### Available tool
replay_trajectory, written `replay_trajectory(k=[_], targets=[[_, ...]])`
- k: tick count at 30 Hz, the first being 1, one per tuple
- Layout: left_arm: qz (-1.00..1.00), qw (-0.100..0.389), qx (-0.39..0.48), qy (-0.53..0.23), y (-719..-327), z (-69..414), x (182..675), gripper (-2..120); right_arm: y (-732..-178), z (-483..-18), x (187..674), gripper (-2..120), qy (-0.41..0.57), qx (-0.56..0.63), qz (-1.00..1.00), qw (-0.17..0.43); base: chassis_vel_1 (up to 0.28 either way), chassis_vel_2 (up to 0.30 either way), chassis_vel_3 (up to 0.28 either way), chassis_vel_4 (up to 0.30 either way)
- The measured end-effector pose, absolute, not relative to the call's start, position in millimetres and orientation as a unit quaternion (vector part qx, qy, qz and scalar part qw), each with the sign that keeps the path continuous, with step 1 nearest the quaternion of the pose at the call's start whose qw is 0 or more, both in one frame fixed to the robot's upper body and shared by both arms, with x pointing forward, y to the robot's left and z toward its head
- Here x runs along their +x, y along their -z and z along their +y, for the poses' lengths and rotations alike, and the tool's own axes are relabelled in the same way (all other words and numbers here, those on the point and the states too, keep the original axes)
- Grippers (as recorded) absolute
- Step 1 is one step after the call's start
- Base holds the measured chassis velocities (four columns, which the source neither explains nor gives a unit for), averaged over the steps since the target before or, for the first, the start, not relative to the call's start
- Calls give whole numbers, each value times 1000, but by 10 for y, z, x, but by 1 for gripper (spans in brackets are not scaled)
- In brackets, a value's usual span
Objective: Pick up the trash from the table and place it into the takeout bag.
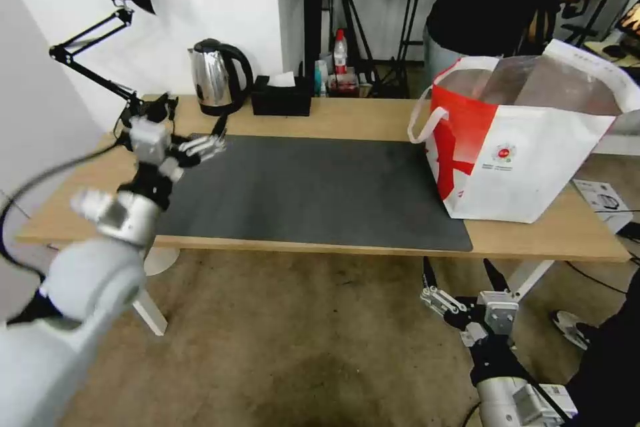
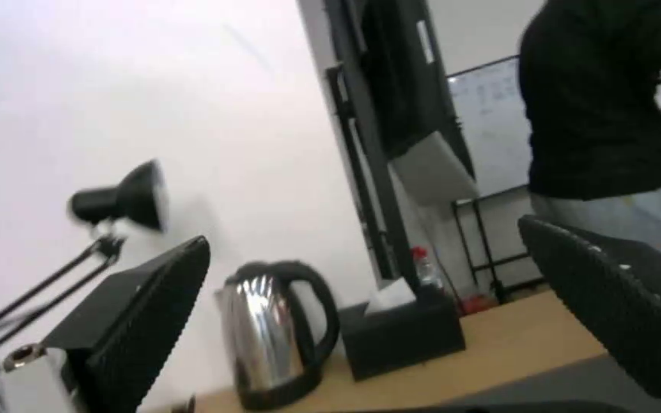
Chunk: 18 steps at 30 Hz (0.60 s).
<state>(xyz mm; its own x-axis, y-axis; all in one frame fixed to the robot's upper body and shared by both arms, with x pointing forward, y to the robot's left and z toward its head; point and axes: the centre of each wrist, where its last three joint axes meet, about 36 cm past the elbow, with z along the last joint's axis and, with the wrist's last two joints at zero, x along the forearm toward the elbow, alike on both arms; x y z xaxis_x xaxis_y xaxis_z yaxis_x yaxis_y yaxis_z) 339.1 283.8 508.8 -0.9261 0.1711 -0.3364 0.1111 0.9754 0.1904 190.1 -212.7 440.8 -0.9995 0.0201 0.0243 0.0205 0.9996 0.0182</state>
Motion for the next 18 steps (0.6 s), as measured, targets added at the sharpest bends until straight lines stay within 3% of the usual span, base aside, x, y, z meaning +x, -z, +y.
replay_trajectory(k=[11, 18], targets=[[988, 145, -11, -47, -4679, 2606, 2654, 100, -4408, -2127, 1901, 100, 9, -10, -1000, 12, 0, 0, 0, 0], [992, 115, -42, -34, -4625, 2534, 2401, 100, -4408, -2127, 1901, 100, 9, -10, -1000, 12, 0, 0, 0, 0]])
